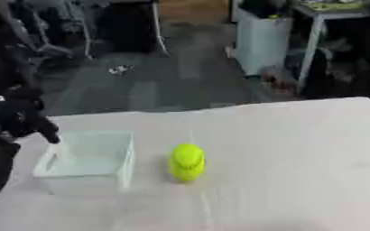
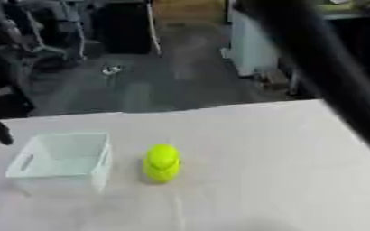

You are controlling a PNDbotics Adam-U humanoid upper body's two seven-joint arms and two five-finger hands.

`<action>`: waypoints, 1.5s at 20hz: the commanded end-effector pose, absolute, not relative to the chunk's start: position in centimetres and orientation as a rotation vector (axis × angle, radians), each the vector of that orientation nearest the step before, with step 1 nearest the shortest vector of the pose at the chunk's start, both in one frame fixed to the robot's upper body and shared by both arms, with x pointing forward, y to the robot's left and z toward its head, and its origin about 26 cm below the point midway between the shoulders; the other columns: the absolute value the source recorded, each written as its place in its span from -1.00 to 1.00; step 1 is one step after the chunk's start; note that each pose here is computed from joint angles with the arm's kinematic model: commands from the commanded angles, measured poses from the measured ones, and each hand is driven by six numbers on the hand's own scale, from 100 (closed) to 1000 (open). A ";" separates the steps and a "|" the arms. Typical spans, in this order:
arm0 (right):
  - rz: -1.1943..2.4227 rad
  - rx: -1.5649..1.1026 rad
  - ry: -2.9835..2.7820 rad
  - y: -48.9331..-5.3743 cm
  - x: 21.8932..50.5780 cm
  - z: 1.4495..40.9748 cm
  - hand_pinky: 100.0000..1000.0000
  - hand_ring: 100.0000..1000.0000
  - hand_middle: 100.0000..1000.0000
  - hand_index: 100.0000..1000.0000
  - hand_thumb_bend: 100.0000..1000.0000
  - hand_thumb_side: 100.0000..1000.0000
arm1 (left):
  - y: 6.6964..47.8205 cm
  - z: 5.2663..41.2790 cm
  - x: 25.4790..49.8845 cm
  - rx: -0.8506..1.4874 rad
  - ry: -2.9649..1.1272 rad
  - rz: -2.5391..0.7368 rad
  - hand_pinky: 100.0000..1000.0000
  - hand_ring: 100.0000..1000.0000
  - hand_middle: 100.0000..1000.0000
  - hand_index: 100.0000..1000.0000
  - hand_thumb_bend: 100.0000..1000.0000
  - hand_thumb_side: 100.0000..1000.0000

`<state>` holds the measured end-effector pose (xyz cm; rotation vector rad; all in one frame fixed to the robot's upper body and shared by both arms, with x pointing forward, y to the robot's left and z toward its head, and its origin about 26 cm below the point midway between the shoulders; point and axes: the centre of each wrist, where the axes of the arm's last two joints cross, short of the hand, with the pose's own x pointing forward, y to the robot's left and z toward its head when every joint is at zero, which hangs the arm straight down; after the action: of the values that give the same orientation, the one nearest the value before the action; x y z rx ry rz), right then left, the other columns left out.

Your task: Pick up objects on the table and place them in the box.

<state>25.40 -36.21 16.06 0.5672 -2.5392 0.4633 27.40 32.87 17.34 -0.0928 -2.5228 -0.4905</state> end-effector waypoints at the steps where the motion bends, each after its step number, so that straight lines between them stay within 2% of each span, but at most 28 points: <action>1: 0.678 0.557 -2.648 -36.2 25.4 16.8 -0.77 -0.44 -0.43 -0.11 -1.00 0.77 | 33.0 18.2 27.3 -0.088 -2.541 -0.522 -0.20 0.08 0.60 0.55 -0.94 0.25; 8: 0.680 0.559 -2.643 -36.1 25.4 16.7 -0.78 -0.44 -0.43 -0.10 -1.00 0.77 | 32.9 18.2 27.3 -0.091 -2.540 -0.520 -0.20 0.08 0.60 0.55 -0.94 0.25; 18: 0.703 0.476 -2.604 -36.5 25.1 16.5 -0.78 -0.37 -0.15 0.14 -1.00 0.80 | 33.0 18.3 27.3 -0.082 -2.541 -0.521 -0.19 0.08 0.60 0.55 -0.94 0.24; 29: 0.694 0.388 -2.615 -36.6 24.9 16.3 -0.77 -0.36 -0.12 0.16 -1.00 0.80 | 32.9 18.8 27.5 -0.084 -2.542 -0.522 -0.19 0.08 0.60 0.55 -0.93 0.24; 30: 0.698 0.365 -2.621 -36.8 24.9 16.5 -0.73 -0.32 -0.06 0.19 -1.00 0.81 | 32.9 18.7 27.5 -0.080 -2.539 -0.520 -0.19 0.08 0.60 0.55 -0.93 0.24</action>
<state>25.03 -36.54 15.64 0.3883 -2.5473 0.5513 27.54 32.77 17.66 -0.0939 -2.5230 -0.4879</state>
